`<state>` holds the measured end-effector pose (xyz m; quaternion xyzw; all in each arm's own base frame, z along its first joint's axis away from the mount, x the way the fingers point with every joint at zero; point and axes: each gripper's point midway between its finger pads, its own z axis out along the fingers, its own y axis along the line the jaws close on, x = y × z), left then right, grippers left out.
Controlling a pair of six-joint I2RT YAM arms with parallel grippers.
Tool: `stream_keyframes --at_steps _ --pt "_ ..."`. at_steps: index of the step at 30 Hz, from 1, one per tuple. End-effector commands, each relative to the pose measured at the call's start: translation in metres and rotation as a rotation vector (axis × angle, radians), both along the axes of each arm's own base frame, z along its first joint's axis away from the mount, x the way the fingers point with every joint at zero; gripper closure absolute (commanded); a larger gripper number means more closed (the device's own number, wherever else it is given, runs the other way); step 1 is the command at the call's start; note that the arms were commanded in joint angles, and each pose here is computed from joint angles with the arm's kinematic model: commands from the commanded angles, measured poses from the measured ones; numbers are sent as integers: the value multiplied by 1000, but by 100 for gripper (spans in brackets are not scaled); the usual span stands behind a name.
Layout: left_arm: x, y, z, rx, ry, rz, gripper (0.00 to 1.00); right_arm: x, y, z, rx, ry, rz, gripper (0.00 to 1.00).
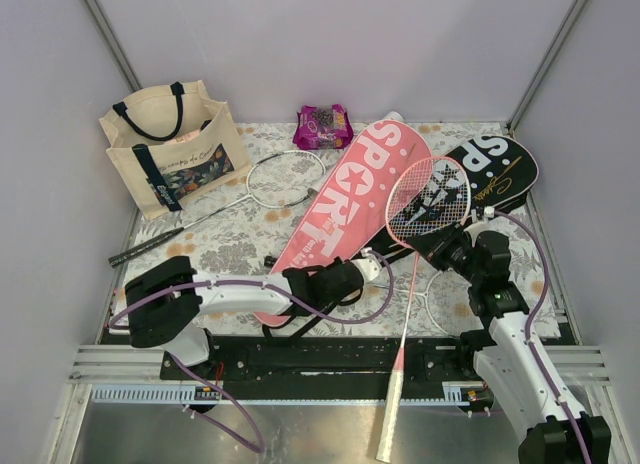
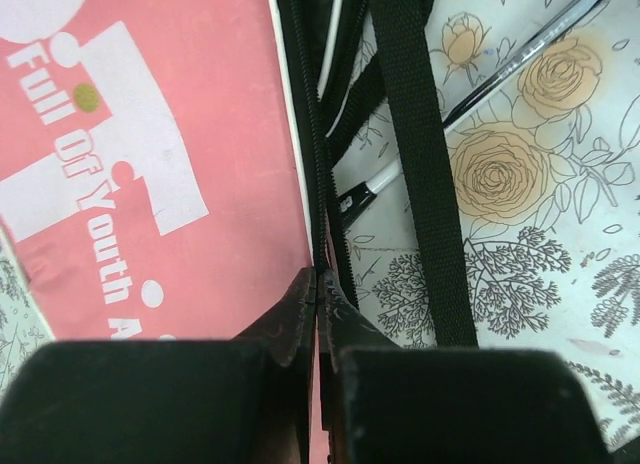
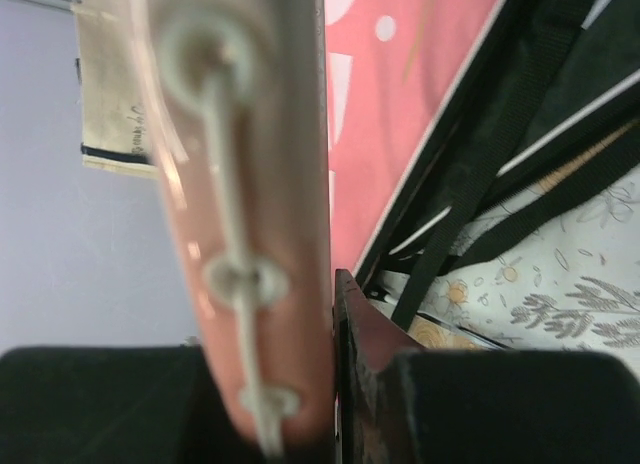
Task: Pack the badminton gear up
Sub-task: Place the racket in the racket bag.
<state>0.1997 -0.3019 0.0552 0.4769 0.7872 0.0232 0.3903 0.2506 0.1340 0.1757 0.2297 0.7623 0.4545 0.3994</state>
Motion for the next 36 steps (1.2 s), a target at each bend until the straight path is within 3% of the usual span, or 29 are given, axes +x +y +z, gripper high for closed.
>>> stream_keyframes --at_steps 1,16,26,36 --pt "10 -13 53 -138 -42 41 100 -5 -9 -15 0 79 -66 100" --pt "16 -15 105 -265 -33 125 100 -14 -47 -53 -73 168 -293 100" --pt "14 -18 110 -290 -22 121 100 5 -6 -47 148 114 -113 100" --pt "10 -18 115 -327 -7 126 100 13 9 -34 206 51 -21 100"
